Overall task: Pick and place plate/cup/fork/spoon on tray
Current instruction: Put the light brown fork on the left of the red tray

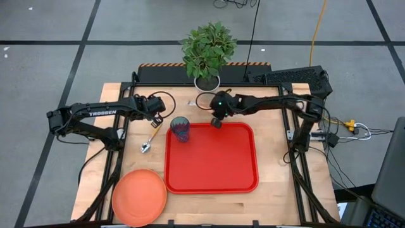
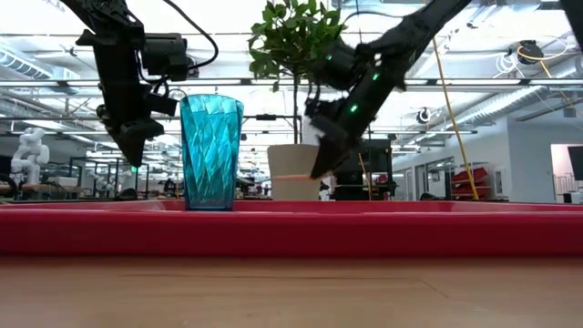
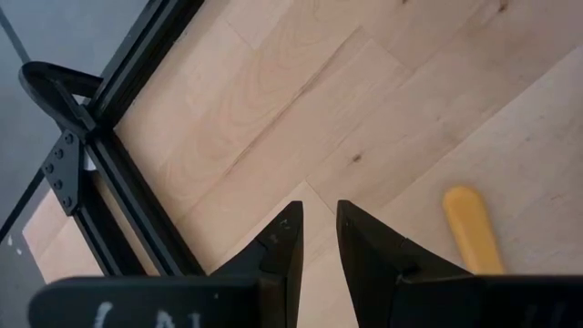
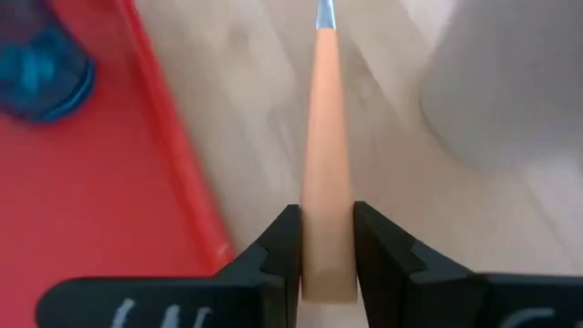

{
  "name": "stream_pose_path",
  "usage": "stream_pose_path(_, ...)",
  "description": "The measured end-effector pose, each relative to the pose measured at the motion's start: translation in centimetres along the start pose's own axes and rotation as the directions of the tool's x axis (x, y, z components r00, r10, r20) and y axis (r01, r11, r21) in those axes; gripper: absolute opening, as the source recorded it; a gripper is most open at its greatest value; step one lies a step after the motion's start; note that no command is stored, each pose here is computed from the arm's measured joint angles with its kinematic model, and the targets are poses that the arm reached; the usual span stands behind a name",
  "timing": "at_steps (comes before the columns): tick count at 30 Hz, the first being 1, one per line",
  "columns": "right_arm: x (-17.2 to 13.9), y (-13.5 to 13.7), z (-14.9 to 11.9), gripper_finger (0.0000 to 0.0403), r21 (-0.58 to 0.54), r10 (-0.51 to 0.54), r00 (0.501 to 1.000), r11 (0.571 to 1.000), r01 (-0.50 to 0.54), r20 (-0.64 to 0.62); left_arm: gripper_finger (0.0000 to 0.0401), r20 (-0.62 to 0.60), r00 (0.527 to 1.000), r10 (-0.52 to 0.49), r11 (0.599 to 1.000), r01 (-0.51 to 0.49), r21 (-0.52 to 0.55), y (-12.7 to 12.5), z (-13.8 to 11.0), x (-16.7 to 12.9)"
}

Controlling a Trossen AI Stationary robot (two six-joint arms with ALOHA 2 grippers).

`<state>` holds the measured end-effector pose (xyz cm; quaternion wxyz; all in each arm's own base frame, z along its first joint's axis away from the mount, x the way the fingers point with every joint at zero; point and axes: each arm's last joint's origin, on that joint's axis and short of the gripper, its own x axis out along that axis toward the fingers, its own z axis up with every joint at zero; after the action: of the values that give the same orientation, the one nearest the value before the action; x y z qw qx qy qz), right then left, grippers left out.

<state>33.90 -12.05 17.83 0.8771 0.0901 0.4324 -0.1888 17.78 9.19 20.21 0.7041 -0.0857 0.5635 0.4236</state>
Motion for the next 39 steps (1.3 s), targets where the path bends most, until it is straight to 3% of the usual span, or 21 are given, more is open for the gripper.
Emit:
stream_pose_path(3, -2.3, 0.2, -0.7, 0.0060, 0.070, -0.001, 0.995, 0.997, 0.008, -0.102, 0.0074, 0.002, 1.000, 0.006, 1.000, -0.006, 0.013, 0.0, 0.0, 0.0)
stream_pose_path(8, -6.1, 1.2, -2.0, 0.0061, 0.213, 0.005, 0.972, 0.976, 0.046, -0.234, 0.0074, 0.082, 0.992, 0.094, 0.995, -0.097, 0.030, 0.2, 0.6, 0.0)
stream_pose_path(17, -9.6, 4.5, -4.2, 0.0060, 0.425, -0.014, 0.926, 0.886, 0.187, -0.377, 0.0074, 0.307, 0.948, 0.090, 0.979, -0.141, 0.147, -0.1, 3.0, -0.6)
stream_pose_path(22, -10.7, 7.3, -6.0, 0.0060, 0.488, -0.043, 0.884, 0.821, 0.297, -0.466, 0.0074, 0.368, 0.930, -0.010, 0.967, -0.084, 0.239, 0.1, 3.2, -1.7)
stream_pose_path(25, -11.4, 9.3, -6.9, 0.0060, 0.535, -0.071, 0.887, 0.775, 0.337, -0.456, 0.0074, 0.414, 0.908, -0.066, 0.964, -0.048, 0.260, 0.5, 3.0, -2.7)
stream_pose_path(33, -13.3, 14.1, -9.3, 0.0060, 0.683, -0.088, 0.916, 0.639, 0.353, -0.391, 0.0074, 0.554, 0.792, -0.257, 0.939, 0.069, 0.337, 1.3, 3.0, -5.4)
stream_pose_path(39, -13.9, 17.1, -11.7, 0.0060, 0.752, -0.128, 0.918, 0.536, 0.383, -0.376, 0.0074, 0.571, 0.713, -0.406, 0.884, 0.147, 0.444, 1.2, 2.9, -6.2)
